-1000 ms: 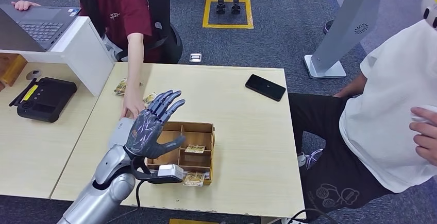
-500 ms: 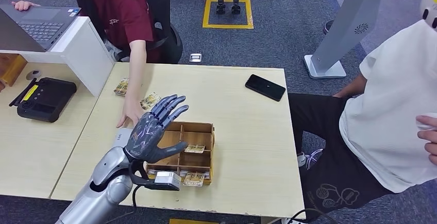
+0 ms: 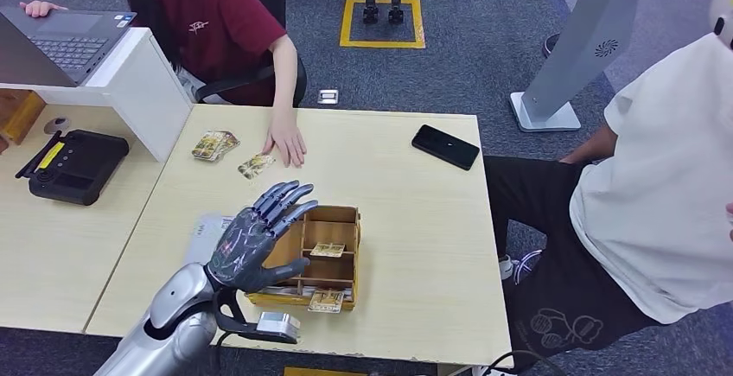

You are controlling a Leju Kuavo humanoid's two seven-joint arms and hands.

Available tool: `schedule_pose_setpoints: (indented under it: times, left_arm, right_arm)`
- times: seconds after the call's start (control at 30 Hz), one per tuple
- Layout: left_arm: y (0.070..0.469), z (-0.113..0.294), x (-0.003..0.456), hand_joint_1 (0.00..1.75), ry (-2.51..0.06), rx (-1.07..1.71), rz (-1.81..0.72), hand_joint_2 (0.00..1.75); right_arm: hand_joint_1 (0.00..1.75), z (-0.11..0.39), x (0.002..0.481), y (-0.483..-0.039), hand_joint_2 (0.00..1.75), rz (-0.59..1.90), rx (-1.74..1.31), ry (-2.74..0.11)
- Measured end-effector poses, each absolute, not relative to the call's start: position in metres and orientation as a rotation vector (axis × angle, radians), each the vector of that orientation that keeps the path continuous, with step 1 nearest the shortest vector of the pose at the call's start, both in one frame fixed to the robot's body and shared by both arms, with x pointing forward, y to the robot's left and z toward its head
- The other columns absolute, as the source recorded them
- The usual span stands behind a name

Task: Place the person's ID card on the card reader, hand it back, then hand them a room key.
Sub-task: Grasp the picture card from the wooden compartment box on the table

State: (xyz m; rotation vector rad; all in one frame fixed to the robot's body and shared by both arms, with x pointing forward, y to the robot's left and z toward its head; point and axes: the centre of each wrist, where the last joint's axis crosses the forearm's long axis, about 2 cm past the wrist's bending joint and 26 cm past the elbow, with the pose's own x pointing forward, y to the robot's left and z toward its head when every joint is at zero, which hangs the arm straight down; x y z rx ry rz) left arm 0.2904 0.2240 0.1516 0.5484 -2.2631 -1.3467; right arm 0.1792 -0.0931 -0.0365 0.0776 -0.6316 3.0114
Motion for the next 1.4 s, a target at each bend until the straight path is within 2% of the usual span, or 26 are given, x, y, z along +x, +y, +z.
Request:
schedule_pose_setpoints:
  times: [0.37,1.4]
  left_arm:
    - [0.240,0.149,0.276,0.00,-2.253,0.428,-1.393,1.75]
    - [0.275,0.123,0.267,0.00,-2.037,0.592,-1.560,1.75]
  right_arm:
    - [0.00,-0.036,0.179,-0.093,1.75,3.013,0.080,-0.636]
    - [0.00,-0.037,0.179,-0.093,1.75,3.014,0.085,-0.629]
